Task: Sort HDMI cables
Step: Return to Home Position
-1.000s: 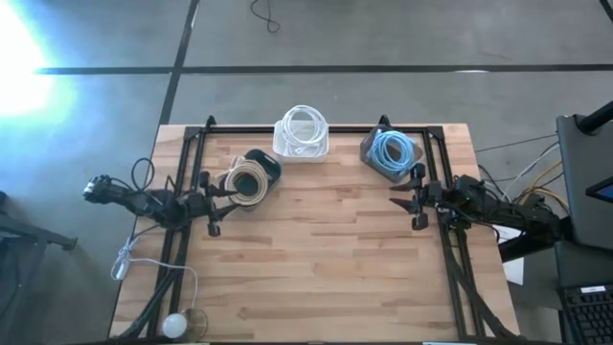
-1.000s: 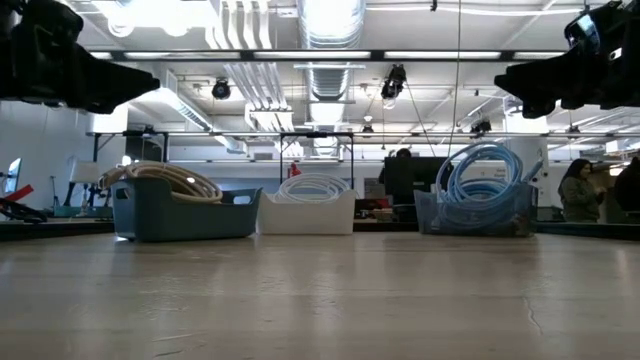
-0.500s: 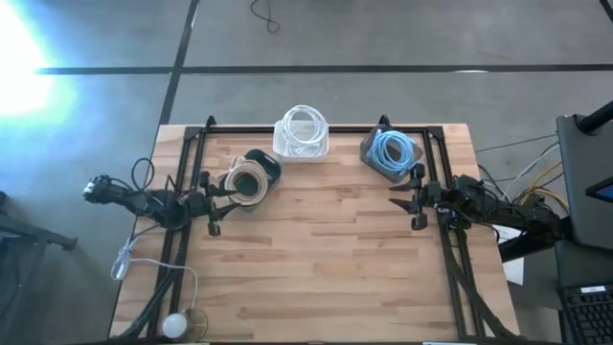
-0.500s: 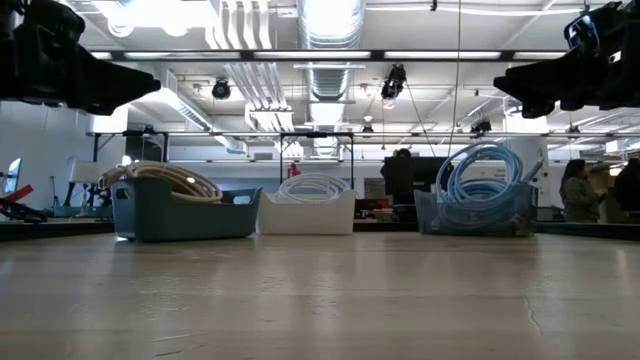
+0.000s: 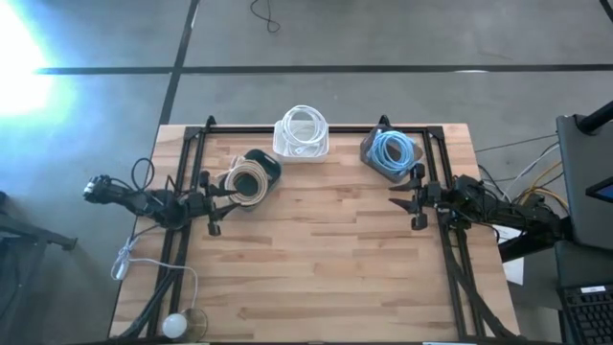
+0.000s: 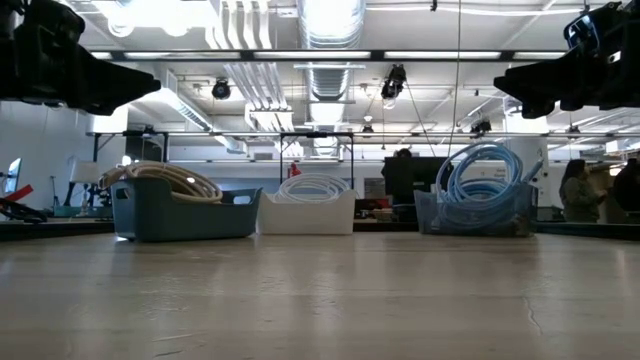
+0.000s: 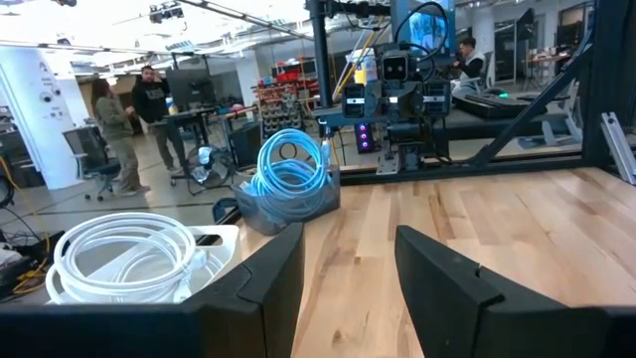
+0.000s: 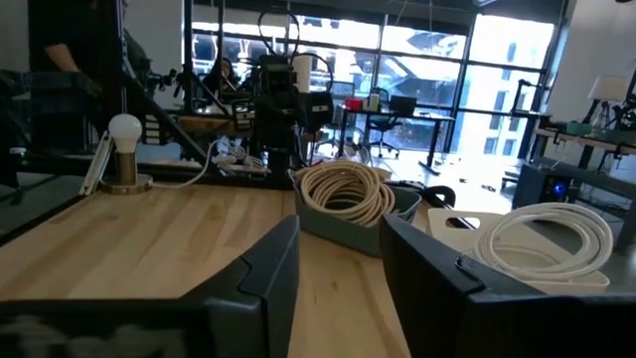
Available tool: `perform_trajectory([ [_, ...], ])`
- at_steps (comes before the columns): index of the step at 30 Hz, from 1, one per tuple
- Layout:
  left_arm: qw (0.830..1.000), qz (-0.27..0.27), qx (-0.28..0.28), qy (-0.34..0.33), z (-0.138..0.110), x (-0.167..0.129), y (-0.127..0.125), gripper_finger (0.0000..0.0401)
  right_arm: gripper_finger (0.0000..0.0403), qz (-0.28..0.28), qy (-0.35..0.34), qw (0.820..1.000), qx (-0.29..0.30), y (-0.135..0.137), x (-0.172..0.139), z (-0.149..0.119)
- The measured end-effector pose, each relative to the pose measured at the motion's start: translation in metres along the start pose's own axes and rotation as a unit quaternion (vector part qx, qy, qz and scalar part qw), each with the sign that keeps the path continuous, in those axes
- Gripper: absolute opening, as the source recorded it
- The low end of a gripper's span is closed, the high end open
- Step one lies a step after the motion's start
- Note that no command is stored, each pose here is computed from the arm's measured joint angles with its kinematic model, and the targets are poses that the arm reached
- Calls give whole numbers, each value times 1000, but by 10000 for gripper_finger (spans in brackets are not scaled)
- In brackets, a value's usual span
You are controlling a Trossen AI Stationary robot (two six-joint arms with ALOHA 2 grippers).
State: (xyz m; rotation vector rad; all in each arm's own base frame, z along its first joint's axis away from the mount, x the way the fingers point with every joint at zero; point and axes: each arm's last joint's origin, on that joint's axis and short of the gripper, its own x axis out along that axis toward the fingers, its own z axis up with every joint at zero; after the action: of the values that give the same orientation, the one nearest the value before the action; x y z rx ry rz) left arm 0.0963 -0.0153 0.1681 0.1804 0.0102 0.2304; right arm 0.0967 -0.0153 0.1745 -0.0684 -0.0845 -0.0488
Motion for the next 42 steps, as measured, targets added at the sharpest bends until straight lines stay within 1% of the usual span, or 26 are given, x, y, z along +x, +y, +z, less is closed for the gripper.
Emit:
perform_trajectory([
  [5,1000,1,0,0,0,0,0,163,141,0,0,1000,0,0,0,0],
  [15,1000,1,0,0,0,0,0,163,127,0,0,1000,0,0,0,0],
  [31,1000,0,0,1,0,0,0,163,141,0,0,1000,0,0,0,0],
  [42,1000,0,0,1,0,0,0,163,125,0,0,1000,0,0,0,0],
])
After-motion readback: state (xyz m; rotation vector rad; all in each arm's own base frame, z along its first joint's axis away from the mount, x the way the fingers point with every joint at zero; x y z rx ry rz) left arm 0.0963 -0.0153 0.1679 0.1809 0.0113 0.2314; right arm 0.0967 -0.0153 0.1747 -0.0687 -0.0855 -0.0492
